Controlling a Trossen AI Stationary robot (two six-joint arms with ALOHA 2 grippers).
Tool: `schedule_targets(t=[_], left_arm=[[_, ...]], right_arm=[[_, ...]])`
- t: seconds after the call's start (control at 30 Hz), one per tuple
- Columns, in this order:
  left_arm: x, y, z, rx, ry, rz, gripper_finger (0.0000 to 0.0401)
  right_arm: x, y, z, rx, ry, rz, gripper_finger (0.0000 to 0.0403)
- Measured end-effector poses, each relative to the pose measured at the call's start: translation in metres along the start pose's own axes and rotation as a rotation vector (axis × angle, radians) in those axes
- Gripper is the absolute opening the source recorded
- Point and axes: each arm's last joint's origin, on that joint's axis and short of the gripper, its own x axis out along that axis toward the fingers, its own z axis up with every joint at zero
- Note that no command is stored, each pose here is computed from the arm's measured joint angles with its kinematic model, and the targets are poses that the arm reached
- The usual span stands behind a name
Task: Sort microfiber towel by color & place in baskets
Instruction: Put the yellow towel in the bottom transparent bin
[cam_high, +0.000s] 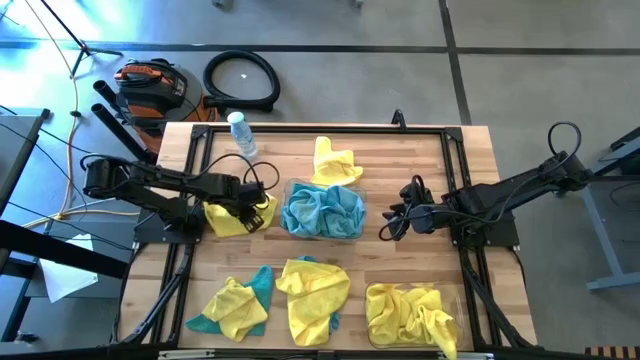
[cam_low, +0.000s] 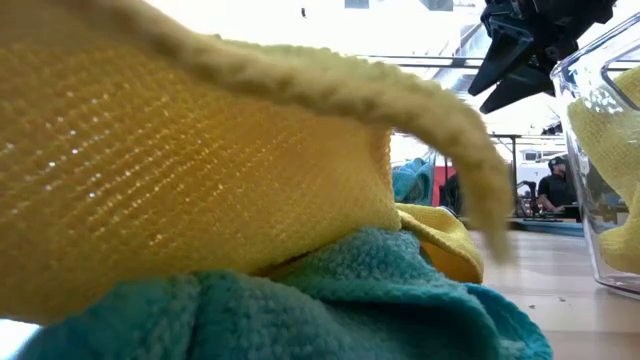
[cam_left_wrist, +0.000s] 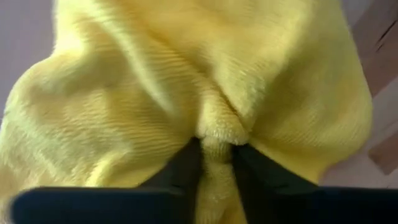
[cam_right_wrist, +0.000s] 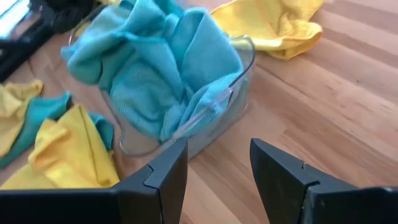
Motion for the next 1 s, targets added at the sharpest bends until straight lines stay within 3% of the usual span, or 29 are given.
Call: schedule_targets(t=[0.1,0.23,0.53,0.77,1.0], left_arm=[[-0.003,-0.003,-0.003,-0.059,-0.012,-0.004,0.0013],[-0.025,-0.008,-0.004,-0.141,0.003,-0.003,0.0006],[-0.127,-0.041,0.012,-0.242,-0.195,-0.073,0.0001],[-0.191,-0.078,0.020,-0.256,-0.344,-0.098,0.0001],[-0.232,-0.133,0.046,-0.180,-0.505,-0.188,0.0000]], right_arm=[[0.000,0.000,-0.002,-0.040,0.028,0.011,0.0169],[-0.006,0.003,-0.009,-0.127,0.036,0.023,0.0169],[-0.043,-0.011,-0.028,-0.251,0.012,0.021,0.0169],[-0.065,-0.030,-0.031,-0.289,-0.007,0.029,0.0169],[-0.071,-0.031,-0.031,-0.379,-0.066,0.052,0.0169]])
